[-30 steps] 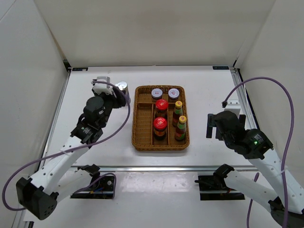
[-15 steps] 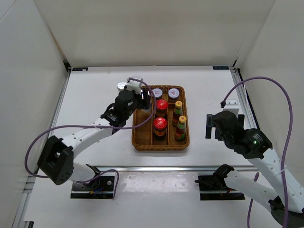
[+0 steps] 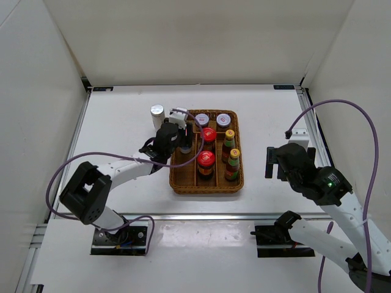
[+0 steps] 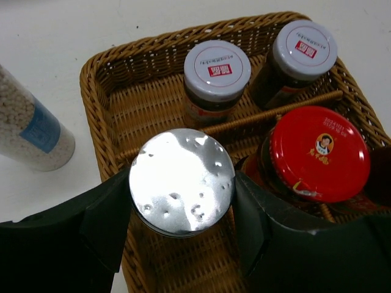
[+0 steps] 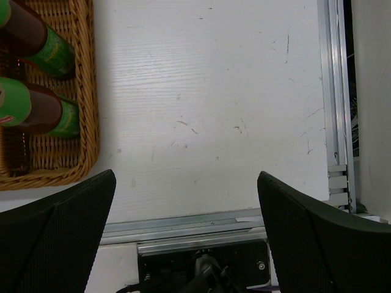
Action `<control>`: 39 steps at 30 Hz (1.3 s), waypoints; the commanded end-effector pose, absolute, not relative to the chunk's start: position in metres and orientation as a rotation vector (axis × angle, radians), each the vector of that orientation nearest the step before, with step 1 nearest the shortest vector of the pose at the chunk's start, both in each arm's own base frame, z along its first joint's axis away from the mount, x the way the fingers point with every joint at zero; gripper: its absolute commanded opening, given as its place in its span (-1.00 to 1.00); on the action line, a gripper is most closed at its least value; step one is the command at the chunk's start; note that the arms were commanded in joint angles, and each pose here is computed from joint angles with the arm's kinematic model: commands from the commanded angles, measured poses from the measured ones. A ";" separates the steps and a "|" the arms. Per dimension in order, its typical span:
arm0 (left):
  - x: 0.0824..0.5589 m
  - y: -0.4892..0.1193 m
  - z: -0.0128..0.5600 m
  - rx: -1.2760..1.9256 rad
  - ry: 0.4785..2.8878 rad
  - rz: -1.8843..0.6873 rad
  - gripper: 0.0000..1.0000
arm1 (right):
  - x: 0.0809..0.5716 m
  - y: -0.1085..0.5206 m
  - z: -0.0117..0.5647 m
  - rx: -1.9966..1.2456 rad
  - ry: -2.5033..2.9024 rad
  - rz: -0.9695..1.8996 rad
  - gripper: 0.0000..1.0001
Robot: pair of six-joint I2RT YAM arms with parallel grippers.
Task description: Organize the condiment bottles
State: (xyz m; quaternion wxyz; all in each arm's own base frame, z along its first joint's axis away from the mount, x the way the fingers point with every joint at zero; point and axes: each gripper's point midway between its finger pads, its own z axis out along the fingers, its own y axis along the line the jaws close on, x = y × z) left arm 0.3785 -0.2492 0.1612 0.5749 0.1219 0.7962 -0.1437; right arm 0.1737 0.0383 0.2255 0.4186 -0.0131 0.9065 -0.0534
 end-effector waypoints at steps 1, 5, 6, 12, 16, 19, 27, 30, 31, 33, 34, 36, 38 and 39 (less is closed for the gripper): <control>0.389 -0.253 0.189 0.262 1.752 -0.343 0.04 | 0.178 0.040 0.230 -0.031 2.243 -0.122 1.00; 0.392 -0.254 0.196 0.252 1.738 -0.339 1.00 | 0.178 0.040 0.230 -0.031 2.243 -0.122 1.00; 0.394 -0.254 0.200 0.259 1.727 -0.334 1.00 | 0.178 0.040 0.230 -0.031 2.243 -0.122 1.00; 0.387 -0.225 0.292 0.149 1.566 -0.285 1.00 | 0.178 0.040 0.230 -0.031 2.243 -0.122 1.00; 0.407 -0.186 0.309 0.076 1.536 -0.222 1.00 | 0.180 0.042 0.227 -0.039 2.257 -0.137 1.00; 0.425 -0.164 0.297 0.050 1.565 -0.196 1.00 | 0.180 0.041 0.227 -0.049 2.257 -0.142 1.00; 0.466 -0.139 0.247 -0.055 1.652 -0.301 1.00 | 0.180 0.041 0.231 -0.038 2.237 -0.122 1.00; 0.475 -0.138 0.229 -0.051 1.680 -0.297 1.00 | 0.180 0.041 0.231 -0.038 2.237 -0.122 1.00; 0.477 -0.141 0.228 -0.033 1.682 -0.301 1.00 | 0.180 0.041 0.231 -0.038 2.237 -0.122 1.00; 0.485 -0.136 0.212 -0.032 1.714 -0.296 1.00 | 0.180 0.041 0.231 -0.038 2.237 -0.122 1.00; 0.488 -0.139 0.211 -0.024 1.717 -0.304 1.00 | 0.180 0.042 0.230 -0.042 2.244 -0.128 1.00; 0.494 -0.128 0.198 -0.058 1.743 -0.291 1.00 | 0.180 0.042 0.230 -0.042 2.244 -0.128 1.00; 0.499 -0.126 0.184 -0.065 1.772 -0.307 1.00 | 0.181 0.043 0.229 -0.046 2.250 -0.135 1.00; 0.501 -0.119 0.178 -0.090 1.783 -0.303 1.00 | 0.181 0.043 0.229 -0.046 2.250 -0.135 1.00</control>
